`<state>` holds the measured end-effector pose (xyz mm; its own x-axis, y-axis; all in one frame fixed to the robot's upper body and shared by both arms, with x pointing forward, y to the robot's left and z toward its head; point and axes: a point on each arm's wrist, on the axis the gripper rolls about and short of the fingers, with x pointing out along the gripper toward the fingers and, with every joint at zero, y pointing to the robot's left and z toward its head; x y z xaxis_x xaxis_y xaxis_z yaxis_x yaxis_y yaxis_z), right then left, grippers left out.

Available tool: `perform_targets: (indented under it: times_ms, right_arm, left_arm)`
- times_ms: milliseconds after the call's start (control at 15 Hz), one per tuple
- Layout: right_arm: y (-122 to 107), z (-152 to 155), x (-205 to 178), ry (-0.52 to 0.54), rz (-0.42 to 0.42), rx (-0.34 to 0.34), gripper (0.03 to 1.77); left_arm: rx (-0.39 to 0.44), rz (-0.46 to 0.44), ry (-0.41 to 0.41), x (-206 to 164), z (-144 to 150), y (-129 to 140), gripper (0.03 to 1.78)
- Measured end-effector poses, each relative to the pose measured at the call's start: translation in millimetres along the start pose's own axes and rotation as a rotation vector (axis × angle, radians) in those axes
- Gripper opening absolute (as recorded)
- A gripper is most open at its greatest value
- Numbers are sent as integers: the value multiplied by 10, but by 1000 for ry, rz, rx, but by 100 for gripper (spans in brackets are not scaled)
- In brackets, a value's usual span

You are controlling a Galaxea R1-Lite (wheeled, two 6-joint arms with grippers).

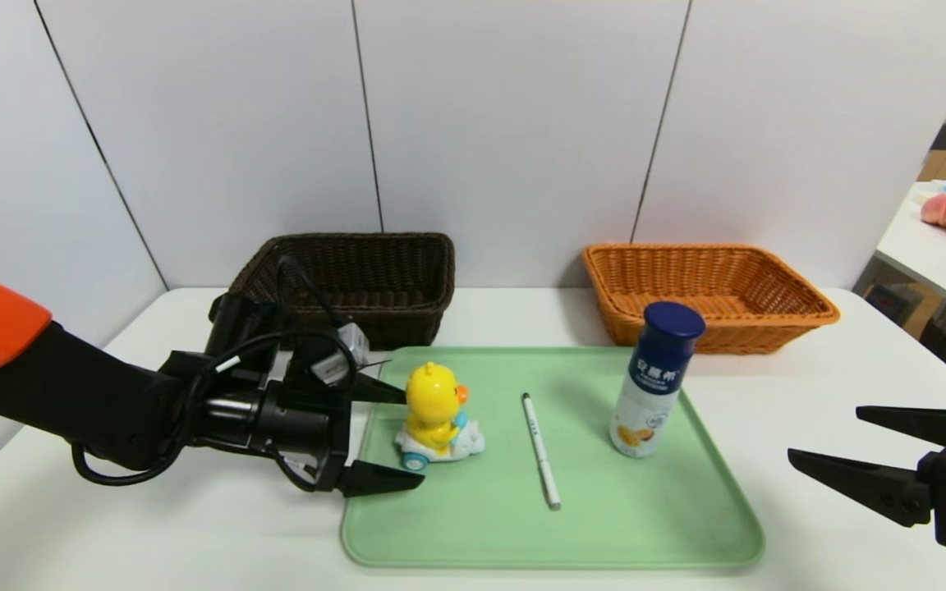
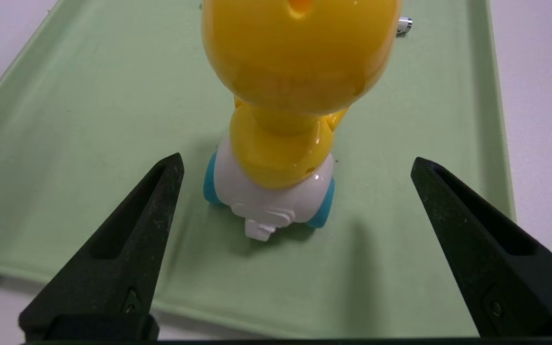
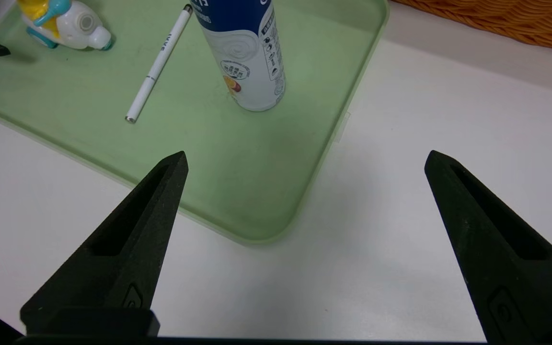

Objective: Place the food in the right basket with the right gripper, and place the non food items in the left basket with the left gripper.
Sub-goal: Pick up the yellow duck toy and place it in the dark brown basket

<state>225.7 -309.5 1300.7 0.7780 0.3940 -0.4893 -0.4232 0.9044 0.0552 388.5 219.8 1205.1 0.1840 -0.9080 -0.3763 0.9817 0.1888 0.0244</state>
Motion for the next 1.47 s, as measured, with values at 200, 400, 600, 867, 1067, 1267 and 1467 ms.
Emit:
perform_targets:
  times_ms: [200, 400, 600, 867, 1067, 1267, 1467]
  right_arm:
    - [-2, -2, 0, 1, -1, 1, 171]
    - [-2, -3, -1, 1, -3, 1, 171]
    - [-1, -9, -3, 2, -3, 2, 171]
    - [-1, -14, -10, -1, -5, 4, 171]
    - [1, -13, -18, -3, -5, 6, 171]
    - [3, -17, -21, -4, -5, 6, 171]
    - [0, -18, -23, -4, -8, 7, 171]
  left_arm:
    - [13, -8, -15, 117, -42, 37, 169]
    - [5, -25, -23, 213, -51, 32, 169]
    - [-3, -33, -42, 302, -34, 40, 169]
    - [6, -39, -66, 413, -15, 42, 169]
    - [7, -45, -65, 442, -26, 40, 169]
    - [9, -46, -65, 448, -25, 42, 169]
    - [5, -41, -62, 449, -26, 44, 138]
